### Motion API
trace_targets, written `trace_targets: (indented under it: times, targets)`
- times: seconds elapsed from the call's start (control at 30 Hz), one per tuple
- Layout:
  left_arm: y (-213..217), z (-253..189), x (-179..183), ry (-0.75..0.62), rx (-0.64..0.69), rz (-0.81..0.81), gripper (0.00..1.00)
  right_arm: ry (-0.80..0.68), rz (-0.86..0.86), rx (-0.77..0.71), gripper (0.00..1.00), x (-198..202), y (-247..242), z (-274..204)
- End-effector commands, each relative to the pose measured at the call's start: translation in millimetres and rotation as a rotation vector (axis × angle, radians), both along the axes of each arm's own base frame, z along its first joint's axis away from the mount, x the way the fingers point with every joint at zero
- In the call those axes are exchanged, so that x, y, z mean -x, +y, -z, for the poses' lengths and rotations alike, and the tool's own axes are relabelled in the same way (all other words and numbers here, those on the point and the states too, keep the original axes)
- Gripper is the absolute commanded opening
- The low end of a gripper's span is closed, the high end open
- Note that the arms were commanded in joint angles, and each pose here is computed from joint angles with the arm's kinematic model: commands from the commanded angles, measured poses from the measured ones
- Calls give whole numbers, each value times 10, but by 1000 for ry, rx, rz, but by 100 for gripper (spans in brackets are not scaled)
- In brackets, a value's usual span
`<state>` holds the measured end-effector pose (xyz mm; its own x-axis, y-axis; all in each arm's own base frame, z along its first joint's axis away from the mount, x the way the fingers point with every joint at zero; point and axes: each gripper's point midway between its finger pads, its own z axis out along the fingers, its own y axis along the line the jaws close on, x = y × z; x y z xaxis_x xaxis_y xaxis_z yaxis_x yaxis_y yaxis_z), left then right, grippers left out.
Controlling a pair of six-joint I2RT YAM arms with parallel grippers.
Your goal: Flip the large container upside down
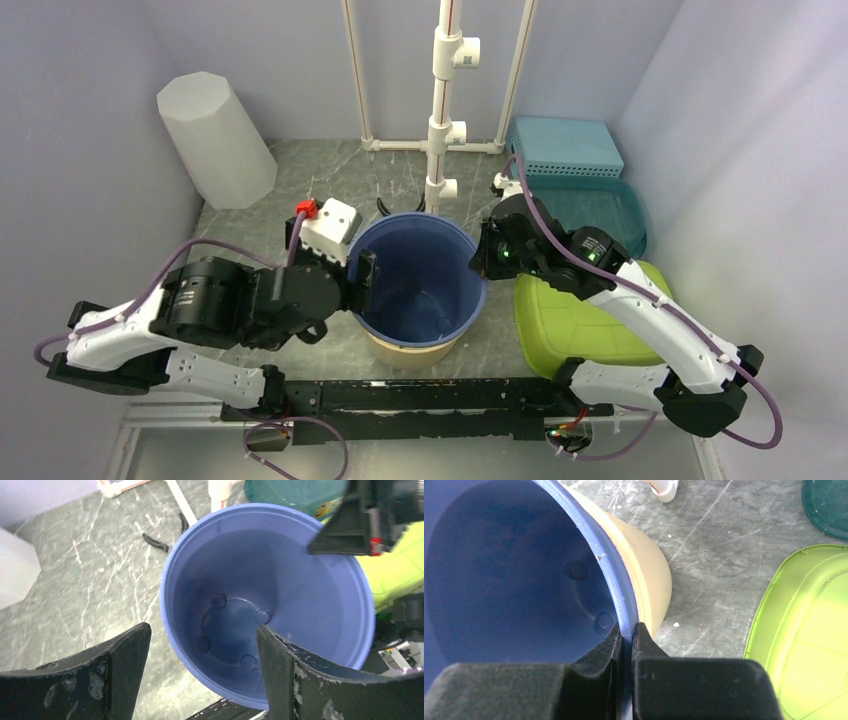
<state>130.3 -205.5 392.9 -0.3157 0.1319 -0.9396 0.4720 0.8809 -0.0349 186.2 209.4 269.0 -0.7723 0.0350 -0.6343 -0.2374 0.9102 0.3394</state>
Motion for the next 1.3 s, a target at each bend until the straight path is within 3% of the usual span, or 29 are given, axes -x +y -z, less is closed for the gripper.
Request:
trace_targets:
  times: [0.0, 0.1, 0.23, 0.43, 0.7, 0.87, 1.07, 1.23, 1.27]
  targets:
    - [-22, 271, -109, 122, -62, -55, 83, -66, -25, -77, 0, 53, -14, -320]
    - [-70, 464, -325, 241, -81, -39, 83, -62, -15, -46, 0, 81, -101, -309]
    - [-187, 470, -464, 276, -7, 1, 78, -66, 12, -9, 0, 85, -213, -275]
    - [-180, 617, -529, 361, -6, -12, 63, -80, 38, 10, 0, 80, -305, -332]
    - [-250, 841, -486, 449, 22, 27, 64, -112, 40, -29, 0, 103, -334, -503]
    - [-416, 958, -490, 495, 23, 78, 51, -126, 43, -54, 0, 132, -358, -579]
    - [-522, 846, -513, 482, 56, 111, 4, -117, 31, -54, 0, 158, -355, -563]
    - [-606, 650, -513, 453, 78, 164, 3, -110, -18, -79, 1, 201, -275, -590]
    - [-634, 621, -507, 449, 87, 180, 3, -112, -32, -82, 6, 212, -261, -591]
